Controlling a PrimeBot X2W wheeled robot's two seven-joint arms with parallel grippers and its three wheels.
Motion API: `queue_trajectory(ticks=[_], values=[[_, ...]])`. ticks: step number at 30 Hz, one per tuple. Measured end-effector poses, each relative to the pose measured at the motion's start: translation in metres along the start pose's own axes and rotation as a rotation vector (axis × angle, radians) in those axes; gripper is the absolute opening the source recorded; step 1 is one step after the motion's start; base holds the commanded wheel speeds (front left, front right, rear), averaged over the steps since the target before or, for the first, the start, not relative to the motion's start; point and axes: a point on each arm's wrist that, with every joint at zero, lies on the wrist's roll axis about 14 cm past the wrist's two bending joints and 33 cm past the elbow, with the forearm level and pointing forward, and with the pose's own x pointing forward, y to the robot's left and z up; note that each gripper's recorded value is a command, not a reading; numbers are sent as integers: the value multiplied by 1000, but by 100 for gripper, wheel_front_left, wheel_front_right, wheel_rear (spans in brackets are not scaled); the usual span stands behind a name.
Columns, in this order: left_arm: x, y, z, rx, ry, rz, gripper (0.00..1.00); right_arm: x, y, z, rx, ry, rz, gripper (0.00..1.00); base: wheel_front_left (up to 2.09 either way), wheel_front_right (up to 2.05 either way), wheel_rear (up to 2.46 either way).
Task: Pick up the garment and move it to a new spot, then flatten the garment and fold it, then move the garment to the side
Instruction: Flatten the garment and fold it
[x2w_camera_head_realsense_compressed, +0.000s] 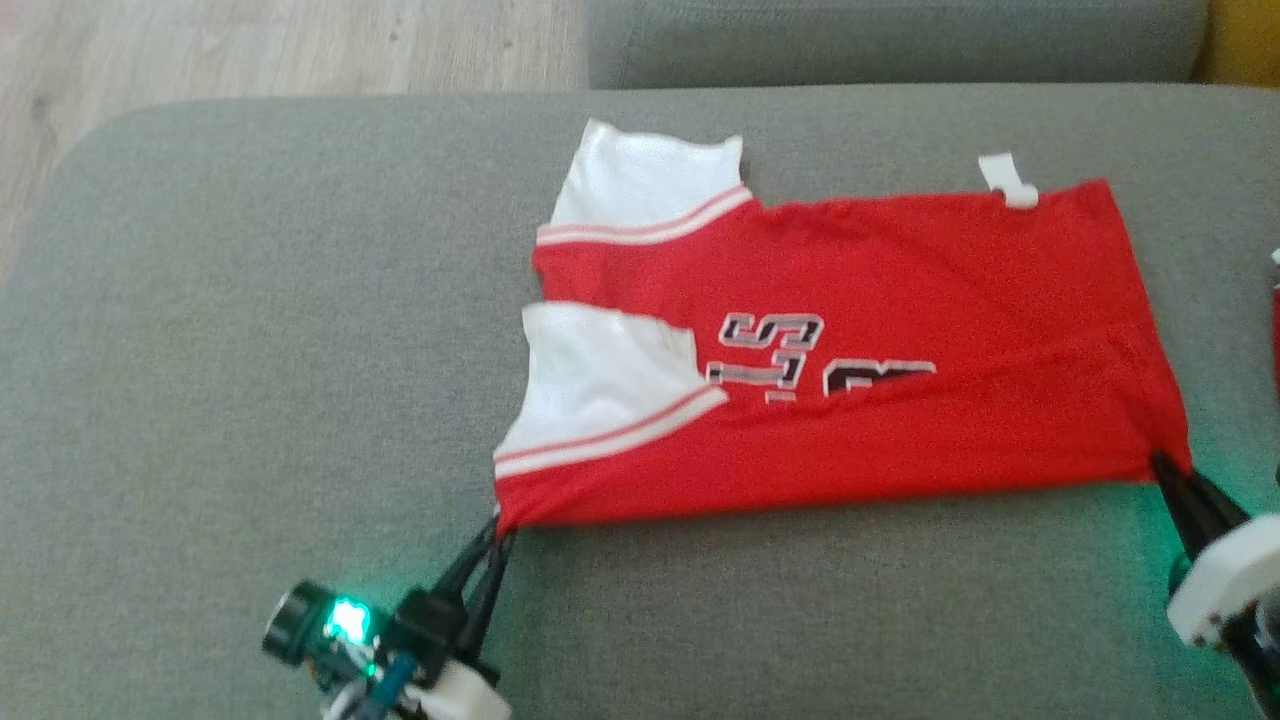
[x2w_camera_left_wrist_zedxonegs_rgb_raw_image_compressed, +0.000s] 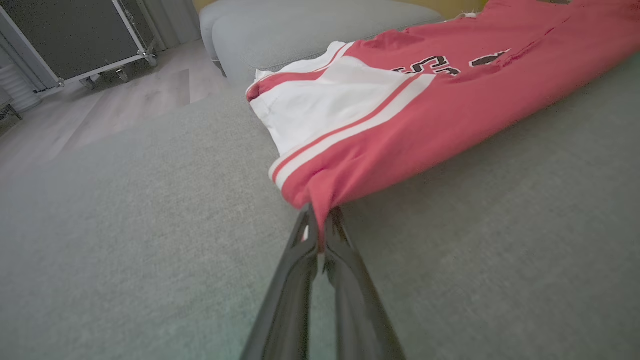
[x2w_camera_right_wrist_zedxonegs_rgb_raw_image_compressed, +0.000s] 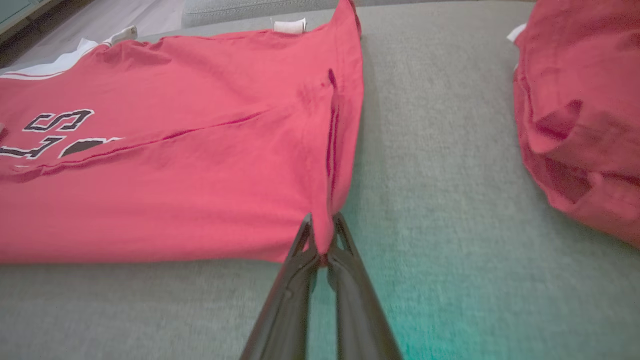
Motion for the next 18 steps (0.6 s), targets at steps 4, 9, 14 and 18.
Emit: queue_trajectory(ticks=[4,9,14,18], values=[[-24,-17,-10,-4,32,-26,0,-23,-5,-18,-3,28,-5,0,0,0,0],[-42,-32,-17,-26,59,-41,0,-38,-8,-37,23,57,-22,0,0,0,0],[-46,-36,-14,-35,57,-42,14,-42,-4,-43,38,60,-23,44,0,0,0],[-44,-37,-10,-32,50,-43,100,-42,-5,-37,44,33,-36,100,0,0,0]])
